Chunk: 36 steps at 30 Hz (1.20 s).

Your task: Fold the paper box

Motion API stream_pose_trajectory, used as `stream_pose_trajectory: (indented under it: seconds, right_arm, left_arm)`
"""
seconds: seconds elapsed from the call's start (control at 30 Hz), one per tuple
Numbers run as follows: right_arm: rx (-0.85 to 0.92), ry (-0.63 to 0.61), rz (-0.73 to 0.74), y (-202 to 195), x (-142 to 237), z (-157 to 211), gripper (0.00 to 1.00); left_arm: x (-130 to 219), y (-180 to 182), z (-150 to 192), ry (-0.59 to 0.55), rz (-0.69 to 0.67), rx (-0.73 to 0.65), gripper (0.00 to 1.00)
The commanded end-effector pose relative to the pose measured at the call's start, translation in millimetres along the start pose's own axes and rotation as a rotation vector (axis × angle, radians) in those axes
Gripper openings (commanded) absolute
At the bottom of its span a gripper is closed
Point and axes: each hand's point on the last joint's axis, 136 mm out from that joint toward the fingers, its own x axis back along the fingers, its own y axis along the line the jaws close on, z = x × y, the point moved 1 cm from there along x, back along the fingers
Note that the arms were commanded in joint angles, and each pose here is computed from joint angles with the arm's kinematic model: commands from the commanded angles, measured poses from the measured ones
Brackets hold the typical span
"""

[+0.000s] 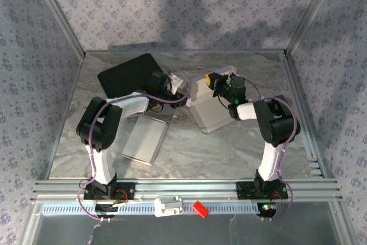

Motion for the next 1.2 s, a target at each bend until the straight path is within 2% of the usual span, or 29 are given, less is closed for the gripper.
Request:
stream_pose_trajectory:
  seconds: [0.0,0.2,0.5,0.77,1.03,1.17]
  right_arm:
    - [-0.017,0.068,-0.023,0.6,-7.0,17.6,0.00]
    - [-0.004,0.062,-0.038,-11.4,-2.2,17.7,0.00]
    - [-0.005,0.057,-0.048,-13.1,-2.3,17.5,0.00]
    - [-0.009,0.060,-0.050,1.2,-4.3,19.3,0.00]
    - [-0.007,0.050,-0.042,-1.6,0.4,20.3,0.00]
    - [0.013,0.064,-0.019,-4.4,6.8,24.8,0.00]
  left_arm:
    - [-5.4,-3.4,-27.1,-0.084,0.019,-0.034,0.29]
    - [-11.1,2.5,-22.9,-0.082,-0.013,-0.009,0.32]
    - [-16.4,-10.0,-24.3,-0.084,0.026,-0.013,0.32]
    - [-4.2,-4.0,-26.0,-0.090,0.007,0.028,0.34]
    - [2.9,11.8,-0.3,0.002,-0.013,0.059,0.36]
    - [10.6,12.2,-7.7,-0.018,-0.005,0.063,0.38]
